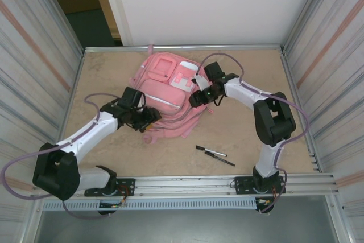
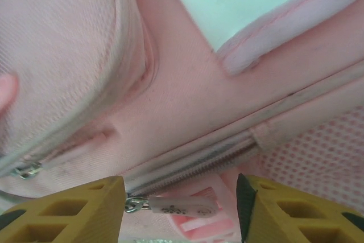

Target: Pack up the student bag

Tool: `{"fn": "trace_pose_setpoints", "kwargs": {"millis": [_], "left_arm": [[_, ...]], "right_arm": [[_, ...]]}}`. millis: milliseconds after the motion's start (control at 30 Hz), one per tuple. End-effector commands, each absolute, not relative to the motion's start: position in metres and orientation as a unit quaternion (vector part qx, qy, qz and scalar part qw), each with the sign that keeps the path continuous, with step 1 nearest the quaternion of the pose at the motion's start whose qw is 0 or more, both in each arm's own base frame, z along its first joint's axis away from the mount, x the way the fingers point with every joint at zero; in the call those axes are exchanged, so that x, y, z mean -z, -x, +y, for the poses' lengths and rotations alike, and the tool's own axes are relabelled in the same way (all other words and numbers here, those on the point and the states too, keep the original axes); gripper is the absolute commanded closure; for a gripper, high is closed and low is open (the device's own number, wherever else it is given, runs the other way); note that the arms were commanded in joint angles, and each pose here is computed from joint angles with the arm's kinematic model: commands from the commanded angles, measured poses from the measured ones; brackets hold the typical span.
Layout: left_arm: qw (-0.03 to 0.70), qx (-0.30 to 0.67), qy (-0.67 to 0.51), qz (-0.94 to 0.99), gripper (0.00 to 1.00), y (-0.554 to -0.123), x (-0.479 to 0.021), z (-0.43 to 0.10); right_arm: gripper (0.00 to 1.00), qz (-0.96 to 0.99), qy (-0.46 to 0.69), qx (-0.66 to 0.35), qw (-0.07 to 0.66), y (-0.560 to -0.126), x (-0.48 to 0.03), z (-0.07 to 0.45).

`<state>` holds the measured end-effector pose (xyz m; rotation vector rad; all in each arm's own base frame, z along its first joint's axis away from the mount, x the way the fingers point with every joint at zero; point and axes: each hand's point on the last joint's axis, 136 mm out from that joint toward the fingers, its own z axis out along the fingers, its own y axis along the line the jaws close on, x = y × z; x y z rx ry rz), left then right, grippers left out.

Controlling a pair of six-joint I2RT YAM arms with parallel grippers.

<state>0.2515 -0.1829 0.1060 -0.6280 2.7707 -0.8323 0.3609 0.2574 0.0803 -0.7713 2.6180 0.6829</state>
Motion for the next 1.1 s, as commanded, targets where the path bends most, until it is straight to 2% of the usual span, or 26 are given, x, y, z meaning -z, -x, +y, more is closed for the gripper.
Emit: {"fn": "trace_pose_setpoints", "kwargs": {"millis": [0,167,367,600,867,1067], "left_arm": [[0.16,0.262,0.296,0.904,0.47,-0.284,-0.109,-0.174],[0.182,0.241,0.305,0.903,0.5,-0.303,-0.107,-0.171],[0.152,0.256,0.302,0.906,0.6,-0.32,-0.096,-0.157],[0.16,0.244,0.272,0.917,0.62,-0.324,-0.102,-0.145],[0.128,0.255,0.278,0.917,0.71,-0.324,-0.083,-0.145],[0.132,0.251,0.279,0.917,0.79,-0.324,-0.083,-0.143]], "right_arm": [[0.47,0.914,0.305,-0.225,0.144,-0.356,-0.07,0.258],[0.52,0.899,0.346,-0.234,0.13,-0.334,-0.071,0.271],[0.68,0.893,0.363,-0.224,0.143,-0.324,-0.077,0.274],[0.83,0.886,0.371,-0.232,0.153,-0.327,-0.083,0.284],[0.8,0.875,0.388,-0.257,0.135,-0.311,-0.079,0.302],[0.77,0.881,0.39,-0.234,0.133,-0.316,-0.066,0.307]]}}
